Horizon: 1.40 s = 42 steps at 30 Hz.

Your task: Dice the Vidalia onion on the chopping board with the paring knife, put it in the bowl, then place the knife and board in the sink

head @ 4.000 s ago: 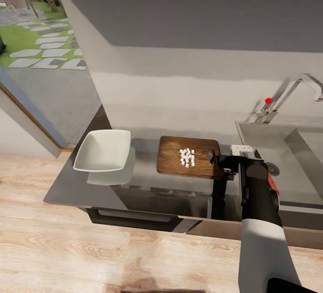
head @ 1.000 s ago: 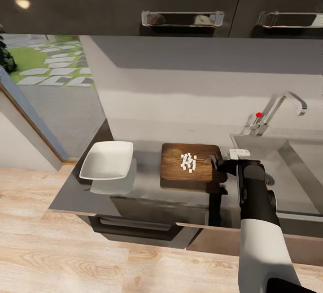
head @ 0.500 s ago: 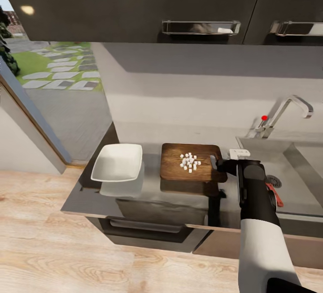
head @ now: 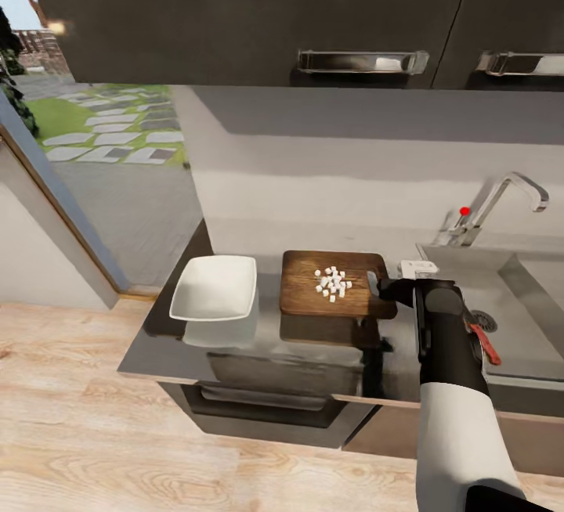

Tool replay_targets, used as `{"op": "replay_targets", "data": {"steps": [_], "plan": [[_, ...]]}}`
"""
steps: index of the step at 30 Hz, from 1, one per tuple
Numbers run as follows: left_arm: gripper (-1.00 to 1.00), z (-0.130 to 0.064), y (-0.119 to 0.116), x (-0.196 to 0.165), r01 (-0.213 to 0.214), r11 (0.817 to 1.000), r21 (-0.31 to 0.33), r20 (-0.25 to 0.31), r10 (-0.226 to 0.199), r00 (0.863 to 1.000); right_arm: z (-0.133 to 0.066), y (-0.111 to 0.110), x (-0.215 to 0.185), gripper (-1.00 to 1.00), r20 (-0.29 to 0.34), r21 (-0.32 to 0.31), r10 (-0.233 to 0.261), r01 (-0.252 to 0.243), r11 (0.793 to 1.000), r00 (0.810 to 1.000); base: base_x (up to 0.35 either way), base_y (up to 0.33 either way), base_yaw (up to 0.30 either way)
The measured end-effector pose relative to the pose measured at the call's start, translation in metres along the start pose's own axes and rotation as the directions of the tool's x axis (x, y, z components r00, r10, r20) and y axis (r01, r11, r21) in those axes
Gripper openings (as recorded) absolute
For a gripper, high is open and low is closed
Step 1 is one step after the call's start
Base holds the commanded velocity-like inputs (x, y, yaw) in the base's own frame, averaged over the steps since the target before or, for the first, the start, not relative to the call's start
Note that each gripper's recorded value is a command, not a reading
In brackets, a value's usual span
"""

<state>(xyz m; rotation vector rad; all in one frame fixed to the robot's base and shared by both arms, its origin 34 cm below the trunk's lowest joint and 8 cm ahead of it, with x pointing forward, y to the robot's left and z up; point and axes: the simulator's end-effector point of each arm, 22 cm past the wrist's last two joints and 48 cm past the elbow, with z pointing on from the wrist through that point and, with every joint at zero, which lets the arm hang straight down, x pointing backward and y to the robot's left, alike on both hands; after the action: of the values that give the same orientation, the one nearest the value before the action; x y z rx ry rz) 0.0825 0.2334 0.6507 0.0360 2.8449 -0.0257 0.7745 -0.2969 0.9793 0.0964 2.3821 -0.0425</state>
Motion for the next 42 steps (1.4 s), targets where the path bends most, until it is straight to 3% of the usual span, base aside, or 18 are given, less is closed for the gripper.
{"op": "replay_targets", "data": {"steps": [16,42], "plan": [[1.00,0.003,0.000,-0.008,-0.001,1.000,-0.001,0.025,0.001,1.000,-0.012,0.000,-0.012,-1.00,0.026,-0.001,0.000,0.000,1.000,1.000,0.007,0.076,0.000],[1.00,0.008,0.001,-0.022,-0.002,1.000,-0.002,0.067,0.002,0.998,-0.032,0.001,-0.031,-1.00,0.067,-0.007,0.005,-0.004,1.000,0.998,0.072,0.188,0.000]]}}
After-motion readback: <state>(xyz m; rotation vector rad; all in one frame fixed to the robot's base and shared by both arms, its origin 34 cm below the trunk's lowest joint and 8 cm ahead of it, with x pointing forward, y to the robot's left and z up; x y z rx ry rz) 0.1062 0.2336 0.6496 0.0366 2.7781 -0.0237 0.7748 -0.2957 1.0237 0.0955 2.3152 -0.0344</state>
